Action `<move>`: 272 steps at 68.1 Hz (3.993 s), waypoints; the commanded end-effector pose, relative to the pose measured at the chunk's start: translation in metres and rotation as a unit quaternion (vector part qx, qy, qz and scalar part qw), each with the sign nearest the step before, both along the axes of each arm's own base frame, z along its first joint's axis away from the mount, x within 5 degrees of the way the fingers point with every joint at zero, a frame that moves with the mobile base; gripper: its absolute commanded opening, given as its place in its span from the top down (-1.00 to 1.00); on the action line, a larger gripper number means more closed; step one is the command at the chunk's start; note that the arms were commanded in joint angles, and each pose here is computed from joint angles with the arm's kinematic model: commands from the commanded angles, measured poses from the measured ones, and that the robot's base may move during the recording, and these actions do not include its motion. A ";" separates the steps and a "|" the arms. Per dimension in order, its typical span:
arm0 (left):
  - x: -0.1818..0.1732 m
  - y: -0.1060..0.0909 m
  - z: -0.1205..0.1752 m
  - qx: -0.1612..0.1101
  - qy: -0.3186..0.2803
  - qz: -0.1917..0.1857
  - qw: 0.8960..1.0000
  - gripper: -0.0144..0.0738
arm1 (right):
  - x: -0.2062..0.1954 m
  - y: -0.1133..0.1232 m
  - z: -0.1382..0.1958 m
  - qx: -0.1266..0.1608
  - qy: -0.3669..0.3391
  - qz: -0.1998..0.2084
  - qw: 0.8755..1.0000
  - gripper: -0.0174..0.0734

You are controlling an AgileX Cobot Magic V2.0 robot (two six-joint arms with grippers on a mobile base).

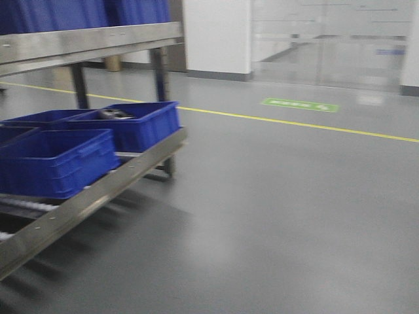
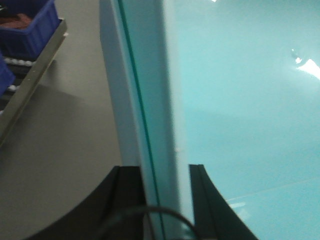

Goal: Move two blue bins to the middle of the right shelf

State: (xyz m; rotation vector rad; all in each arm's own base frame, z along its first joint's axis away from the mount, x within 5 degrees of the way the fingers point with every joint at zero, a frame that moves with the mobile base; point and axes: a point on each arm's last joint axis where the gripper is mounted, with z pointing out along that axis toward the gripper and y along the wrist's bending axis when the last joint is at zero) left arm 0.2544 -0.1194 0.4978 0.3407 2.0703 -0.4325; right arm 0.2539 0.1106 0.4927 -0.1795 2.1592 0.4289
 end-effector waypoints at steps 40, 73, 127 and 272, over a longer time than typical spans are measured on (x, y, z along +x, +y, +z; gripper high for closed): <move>-0.007 0.001 0.018 -0.023 -0.058 -0.005 0.998 0.92 | -0.004 -0.002 0.017 0.025 -0.054 -0.001 0.998 0.96; -0.007 0.001 0.018 -0.023 -0.058 -0.005 0.998 0.92 | -0.004 -0.002 0.017 0.025 -0.054 -0.001 0.998 0.96; -0.007 0.001 0.018 -0.023 -0.058 -0.005 0.998 0.92 | -0.004 -0.002 0.017 0.025 -0.054 -0.001 0.998 0.96; -0.002 0.001 0.034 -0.063 -0.139 0.006 0.988 0.92 | -0.004 -0.002 0.017 0.025 -0.054 -0.001 0.998 0.96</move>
